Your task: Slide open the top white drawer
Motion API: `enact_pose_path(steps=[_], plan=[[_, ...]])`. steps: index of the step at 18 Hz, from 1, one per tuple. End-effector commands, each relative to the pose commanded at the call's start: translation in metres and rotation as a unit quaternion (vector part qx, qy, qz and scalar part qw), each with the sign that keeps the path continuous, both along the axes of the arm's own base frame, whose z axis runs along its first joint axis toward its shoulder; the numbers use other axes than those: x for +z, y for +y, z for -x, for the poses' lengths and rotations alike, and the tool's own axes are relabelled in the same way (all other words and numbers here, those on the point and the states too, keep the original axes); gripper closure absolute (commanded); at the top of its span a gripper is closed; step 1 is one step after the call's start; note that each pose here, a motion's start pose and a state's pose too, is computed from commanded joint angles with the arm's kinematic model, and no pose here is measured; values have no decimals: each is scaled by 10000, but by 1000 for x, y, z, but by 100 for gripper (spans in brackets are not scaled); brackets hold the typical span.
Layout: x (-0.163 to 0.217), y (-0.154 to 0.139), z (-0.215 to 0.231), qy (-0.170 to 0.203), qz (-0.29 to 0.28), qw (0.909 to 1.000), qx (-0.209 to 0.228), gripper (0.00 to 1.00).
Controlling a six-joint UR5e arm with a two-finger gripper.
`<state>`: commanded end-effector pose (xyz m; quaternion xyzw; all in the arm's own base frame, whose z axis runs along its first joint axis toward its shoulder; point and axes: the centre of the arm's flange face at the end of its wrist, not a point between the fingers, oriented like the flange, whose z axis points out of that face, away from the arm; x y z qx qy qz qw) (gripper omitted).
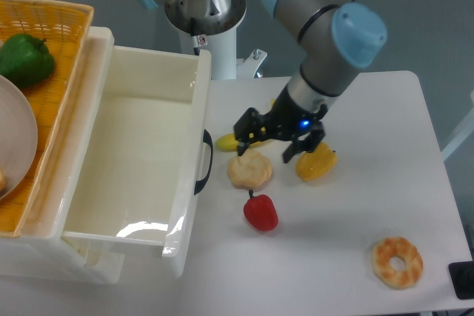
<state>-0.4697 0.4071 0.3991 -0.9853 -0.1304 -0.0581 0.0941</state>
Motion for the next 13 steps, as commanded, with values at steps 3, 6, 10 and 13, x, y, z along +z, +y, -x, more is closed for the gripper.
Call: enact_pose_path(steps=[3, 6, 10, 13], plan=[[-18, -25, 30, 307, 321, 9968, -672, 0], [-40, -44, 56, 461, 526, 9876, -1407, 0], [-70, -52, 81, 733, 902, 9676, -2242, 0], [-86, -54, 93, 866, 1177, 9599, -2394, 0]])
